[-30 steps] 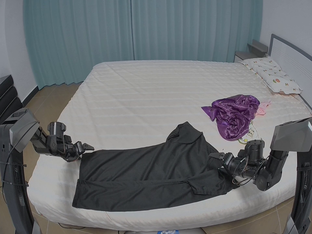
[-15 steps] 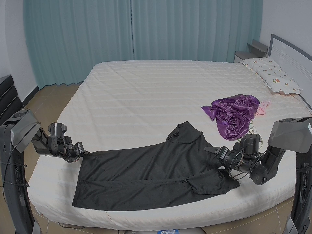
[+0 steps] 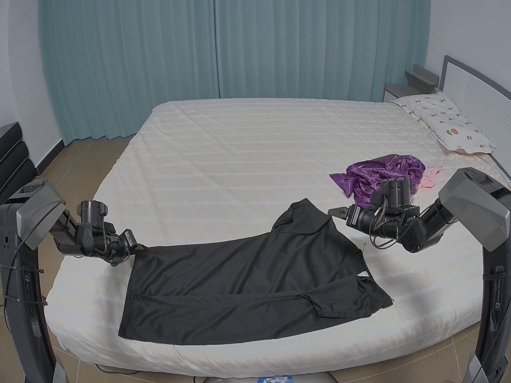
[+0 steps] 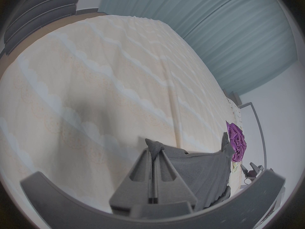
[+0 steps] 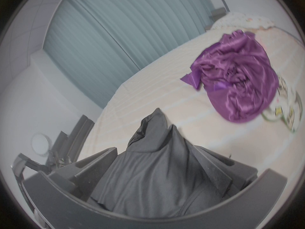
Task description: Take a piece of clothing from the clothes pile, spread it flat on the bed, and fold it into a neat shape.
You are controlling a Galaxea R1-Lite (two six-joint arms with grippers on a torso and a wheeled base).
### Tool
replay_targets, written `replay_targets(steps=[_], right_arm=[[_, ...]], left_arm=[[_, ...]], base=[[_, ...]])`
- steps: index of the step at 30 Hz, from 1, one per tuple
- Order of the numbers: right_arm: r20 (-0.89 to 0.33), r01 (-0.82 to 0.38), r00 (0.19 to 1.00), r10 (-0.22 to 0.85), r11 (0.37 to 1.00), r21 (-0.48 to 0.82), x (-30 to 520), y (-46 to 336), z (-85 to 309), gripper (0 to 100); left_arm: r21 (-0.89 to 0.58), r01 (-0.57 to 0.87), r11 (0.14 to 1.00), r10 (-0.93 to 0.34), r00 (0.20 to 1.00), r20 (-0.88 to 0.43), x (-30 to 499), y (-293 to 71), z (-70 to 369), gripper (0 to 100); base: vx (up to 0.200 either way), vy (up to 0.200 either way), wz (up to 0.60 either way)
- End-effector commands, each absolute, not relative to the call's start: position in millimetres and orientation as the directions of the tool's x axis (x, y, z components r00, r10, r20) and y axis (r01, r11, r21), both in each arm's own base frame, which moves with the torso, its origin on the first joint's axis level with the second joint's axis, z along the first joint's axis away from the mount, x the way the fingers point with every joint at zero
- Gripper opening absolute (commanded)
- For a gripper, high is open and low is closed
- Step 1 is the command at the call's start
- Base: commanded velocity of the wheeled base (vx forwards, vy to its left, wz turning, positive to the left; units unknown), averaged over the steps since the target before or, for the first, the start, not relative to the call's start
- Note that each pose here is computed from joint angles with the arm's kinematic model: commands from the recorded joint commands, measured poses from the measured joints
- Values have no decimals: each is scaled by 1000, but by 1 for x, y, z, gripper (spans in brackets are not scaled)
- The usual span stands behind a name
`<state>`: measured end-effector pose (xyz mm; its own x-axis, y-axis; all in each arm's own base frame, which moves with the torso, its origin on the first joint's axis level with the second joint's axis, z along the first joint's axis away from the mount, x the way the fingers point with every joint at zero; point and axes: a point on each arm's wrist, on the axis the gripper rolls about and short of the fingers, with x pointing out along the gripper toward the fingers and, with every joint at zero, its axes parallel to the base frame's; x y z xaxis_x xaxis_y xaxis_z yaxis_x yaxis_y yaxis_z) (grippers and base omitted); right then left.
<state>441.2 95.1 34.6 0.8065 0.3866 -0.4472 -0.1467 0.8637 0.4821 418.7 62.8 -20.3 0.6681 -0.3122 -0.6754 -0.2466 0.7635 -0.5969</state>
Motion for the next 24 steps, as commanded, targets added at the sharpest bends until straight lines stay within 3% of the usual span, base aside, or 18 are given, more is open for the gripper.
replay_targets(steps=[1, 10, 24], right_arm=[[-498, -151, 802, 329, 919, 365, 478, 99, -7, 100], [-440, -177, 836, 326, 922, 345, 510, 109, -26, 100], [-464, -178, 820, 334, 921, 347, 519, 123, -34, 100]], left_arm=[[-601, -252, 758, -312, 669, -675, 416, 62, -18, 0], [-601, -253, 758, -312, 668, -675, 414, 62, -18, 0], [-602, -253, 757, -312, 669, -675, 415, 62, -17, 0]], base=[[0, 0, 0], [0, 0, 0], [0, 0, 0]])
